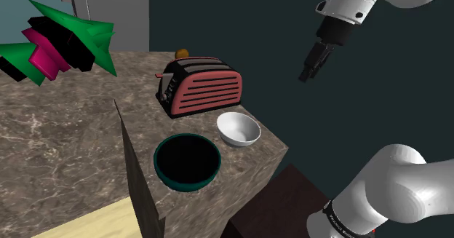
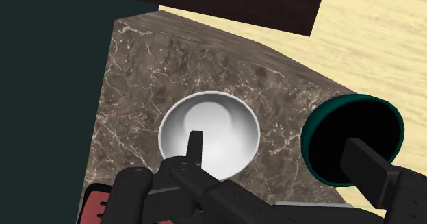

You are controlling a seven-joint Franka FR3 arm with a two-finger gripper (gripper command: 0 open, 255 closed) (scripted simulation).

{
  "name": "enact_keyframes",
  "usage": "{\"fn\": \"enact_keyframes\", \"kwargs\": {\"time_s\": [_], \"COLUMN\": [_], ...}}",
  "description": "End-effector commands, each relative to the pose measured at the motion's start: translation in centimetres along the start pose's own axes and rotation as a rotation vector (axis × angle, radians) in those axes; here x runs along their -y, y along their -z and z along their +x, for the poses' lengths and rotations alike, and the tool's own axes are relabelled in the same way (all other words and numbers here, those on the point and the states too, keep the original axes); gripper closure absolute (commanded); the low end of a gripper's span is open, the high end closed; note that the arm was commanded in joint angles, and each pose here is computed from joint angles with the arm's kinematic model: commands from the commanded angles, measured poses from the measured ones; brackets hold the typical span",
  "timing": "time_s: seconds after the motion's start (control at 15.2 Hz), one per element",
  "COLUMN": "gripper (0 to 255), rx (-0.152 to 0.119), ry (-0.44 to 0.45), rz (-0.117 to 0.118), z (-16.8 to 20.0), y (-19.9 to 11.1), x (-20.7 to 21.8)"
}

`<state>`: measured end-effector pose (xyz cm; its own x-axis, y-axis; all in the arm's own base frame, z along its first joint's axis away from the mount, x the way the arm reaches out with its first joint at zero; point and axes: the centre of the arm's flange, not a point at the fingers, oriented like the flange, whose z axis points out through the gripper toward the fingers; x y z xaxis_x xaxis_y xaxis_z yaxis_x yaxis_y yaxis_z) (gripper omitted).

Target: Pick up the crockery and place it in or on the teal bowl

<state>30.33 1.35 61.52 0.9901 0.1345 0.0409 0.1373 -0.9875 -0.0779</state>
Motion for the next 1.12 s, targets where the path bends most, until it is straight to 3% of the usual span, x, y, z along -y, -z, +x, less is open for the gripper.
{"fn": "enact_keyframes", "kwargs": {"time_s": [0.0,1.06], "gripper": [0,0], "rx": [0.000,0.010], "ry": [0.000,0.052], "rz": [0.000,-0.249], "z": [0.0,8.9], "y": [0.0,-18.8], "x": [0.0,9.3]}}
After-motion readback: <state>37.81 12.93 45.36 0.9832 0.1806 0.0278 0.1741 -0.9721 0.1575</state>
